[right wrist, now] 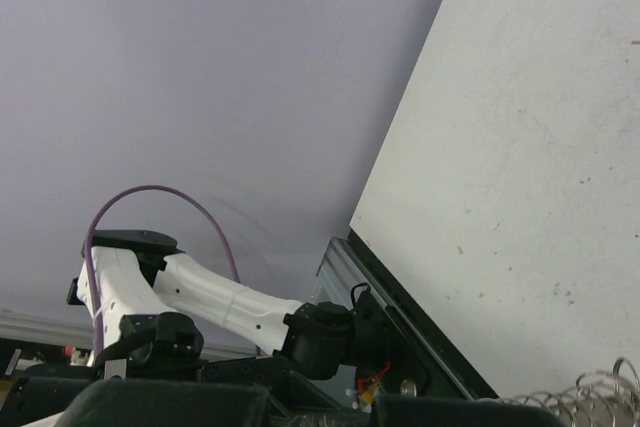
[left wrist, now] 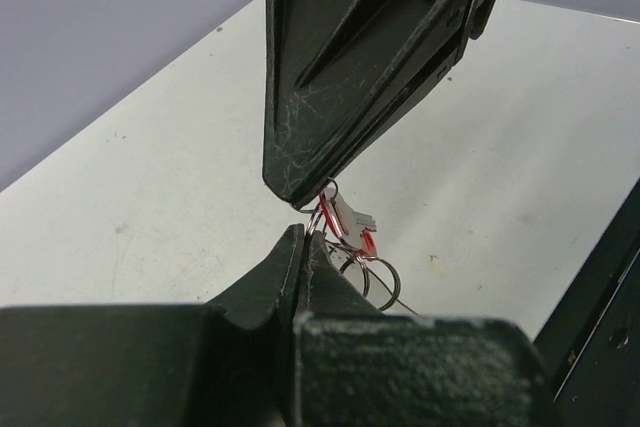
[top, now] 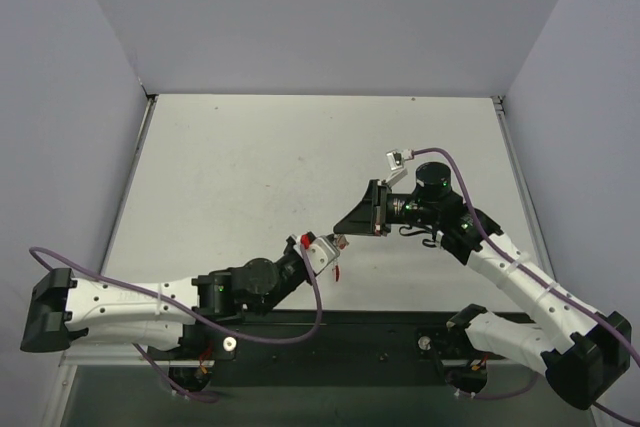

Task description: Put the keys on the keyring

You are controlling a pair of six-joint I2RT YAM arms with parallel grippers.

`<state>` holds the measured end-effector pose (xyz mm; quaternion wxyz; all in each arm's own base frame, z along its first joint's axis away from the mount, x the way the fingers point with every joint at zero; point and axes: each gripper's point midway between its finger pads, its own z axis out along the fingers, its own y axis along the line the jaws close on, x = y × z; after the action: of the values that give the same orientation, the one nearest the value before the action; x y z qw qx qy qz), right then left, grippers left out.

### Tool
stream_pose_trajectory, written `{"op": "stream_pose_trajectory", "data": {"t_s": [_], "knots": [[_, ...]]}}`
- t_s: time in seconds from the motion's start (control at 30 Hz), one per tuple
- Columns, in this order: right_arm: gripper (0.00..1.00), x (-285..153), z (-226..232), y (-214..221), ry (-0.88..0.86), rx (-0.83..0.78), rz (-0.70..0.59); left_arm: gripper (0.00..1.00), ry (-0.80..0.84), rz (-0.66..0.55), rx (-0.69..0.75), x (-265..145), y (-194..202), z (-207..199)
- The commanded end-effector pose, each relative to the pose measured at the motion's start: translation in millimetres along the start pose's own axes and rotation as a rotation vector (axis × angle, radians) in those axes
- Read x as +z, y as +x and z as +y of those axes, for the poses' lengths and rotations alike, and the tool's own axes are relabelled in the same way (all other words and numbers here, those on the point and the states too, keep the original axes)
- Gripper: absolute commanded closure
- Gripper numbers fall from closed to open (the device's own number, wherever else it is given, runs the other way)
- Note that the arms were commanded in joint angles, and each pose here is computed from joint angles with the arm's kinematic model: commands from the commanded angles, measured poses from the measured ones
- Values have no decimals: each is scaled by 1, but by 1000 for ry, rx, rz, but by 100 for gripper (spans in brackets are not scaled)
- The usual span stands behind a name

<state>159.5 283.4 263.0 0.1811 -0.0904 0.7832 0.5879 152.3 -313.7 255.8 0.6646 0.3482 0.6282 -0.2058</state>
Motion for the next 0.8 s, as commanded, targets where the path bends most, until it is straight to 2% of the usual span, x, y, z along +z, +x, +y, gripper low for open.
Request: {"op": "stream_pose_trajectory", "data": {"t_s": [0.0,0.17,0.43,0.77], "knots": [[100,-6,33,-1,-72,-26,27,100,-115,-84,-104,9,-37,17],[100,-7,33,-7,-43,-30,-6,100,-192,-90,-133,15,-40,25],[100,-6,38,-12,-11,-44,-49,100,-273,-179,-220,17,-60,36],[100,-10,47,-14,38,-138,-72,100,-334,-281,-294,20,-85,47]]}}
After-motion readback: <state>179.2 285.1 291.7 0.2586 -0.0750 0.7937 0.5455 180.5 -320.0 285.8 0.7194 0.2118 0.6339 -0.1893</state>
